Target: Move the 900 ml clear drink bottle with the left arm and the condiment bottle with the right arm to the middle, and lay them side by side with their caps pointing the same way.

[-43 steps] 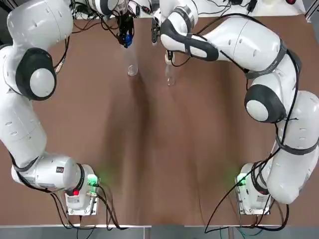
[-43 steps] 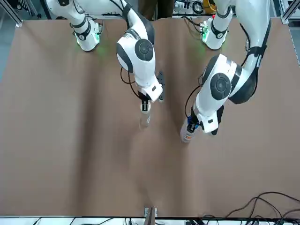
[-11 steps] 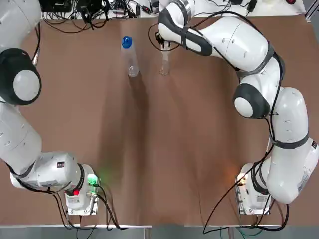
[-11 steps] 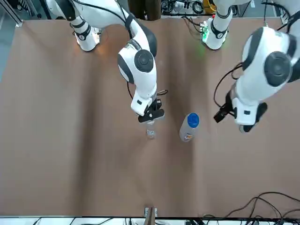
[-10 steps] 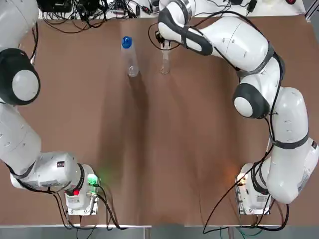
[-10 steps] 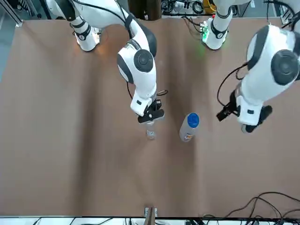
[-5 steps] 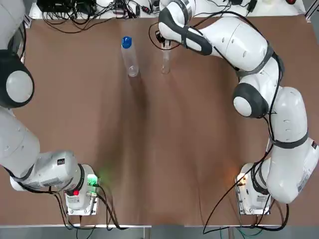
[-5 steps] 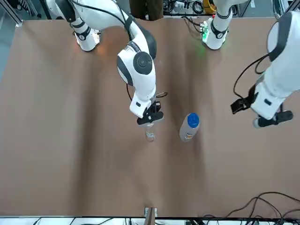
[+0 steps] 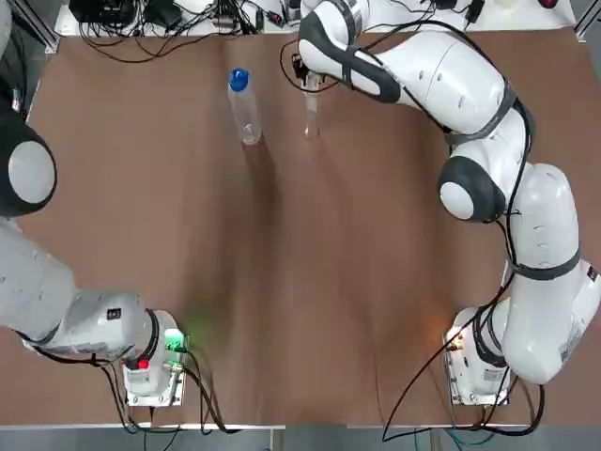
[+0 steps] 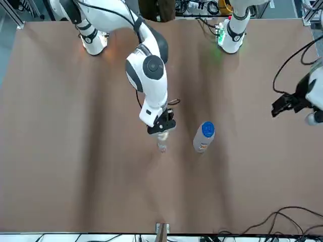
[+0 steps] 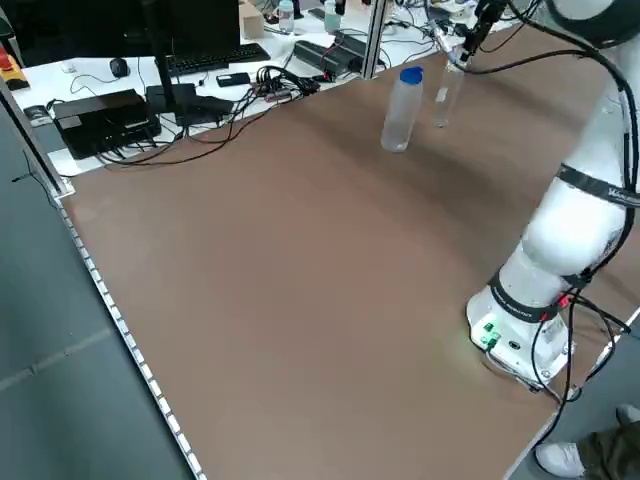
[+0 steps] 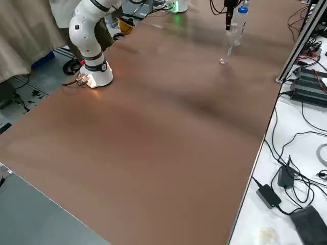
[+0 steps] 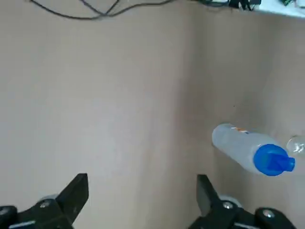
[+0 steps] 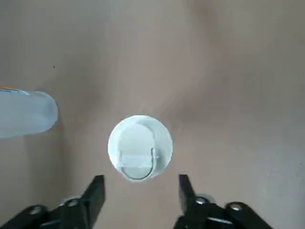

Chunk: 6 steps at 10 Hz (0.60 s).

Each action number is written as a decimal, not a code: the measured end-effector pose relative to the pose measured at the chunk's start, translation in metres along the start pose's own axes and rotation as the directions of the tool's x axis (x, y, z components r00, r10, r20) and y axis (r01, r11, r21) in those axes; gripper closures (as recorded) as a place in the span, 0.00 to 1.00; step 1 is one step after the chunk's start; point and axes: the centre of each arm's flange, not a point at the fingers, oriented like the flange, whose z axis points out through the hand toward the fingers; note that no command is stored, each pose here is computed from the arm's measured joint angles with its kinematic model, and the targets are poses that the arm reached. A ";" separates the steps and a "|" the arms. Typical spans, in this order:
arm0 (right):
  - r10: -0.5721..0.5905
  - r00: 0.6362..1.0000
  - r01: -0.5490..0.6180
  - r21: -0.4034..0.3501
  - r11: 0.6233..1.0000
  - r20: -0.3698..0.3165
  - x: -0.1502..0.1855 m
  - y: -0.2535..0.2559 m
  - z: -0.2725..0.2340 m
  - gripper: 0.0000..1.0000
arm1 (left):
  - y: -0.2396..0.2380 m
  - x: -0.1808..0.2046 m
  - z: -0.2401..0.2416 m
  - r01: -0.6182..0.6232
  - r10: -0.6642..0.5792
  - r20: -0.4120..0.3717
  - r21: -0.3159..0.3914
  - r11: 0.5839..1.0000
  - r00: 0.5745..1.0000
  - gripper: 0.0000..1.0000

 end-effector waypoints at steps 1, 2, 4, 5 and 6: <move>0.000 1.000 0.000 0.000 1.000 -0.001 0.000 0.000 0.000 0.08 | -0.001 -0.010 -0.004 0.000 0.000 -0.022 -0.005 1.000 1.000 0.00; 0.000 1.000 0.000 0.001 1.000 -0.001 0.000 0.000 -0.001 0.01 | -0.002 -0.020 -0.004 -0.009 0.008 -0.029 -0.007 1.000 1.000 0.00; 0.000 1.000 0.000 0.001 1.000 -0.001 0.000 0.000 -0.001 0.01 | -0.003 -0.032 -0.001 -0.047 0.047 -0.018 -0.004 0.999 0.999 0.00; 0.000 1.000 0.000 0.001 1.000 -0.002 0.000 0.000 -0.001 0.01 | -0.004 -0.033 0.001 -0.057 0.057 -0.012 -0.003 0.998 0.998 0.00; 0.002 1.000 -0.002 0.004 1.000 -0.007 0.002 0.001 -0.004 0.01 | -0.003 -0.033 0.005 -0.062 0.062 -0.006 -0.002 0.998 0.998 0.00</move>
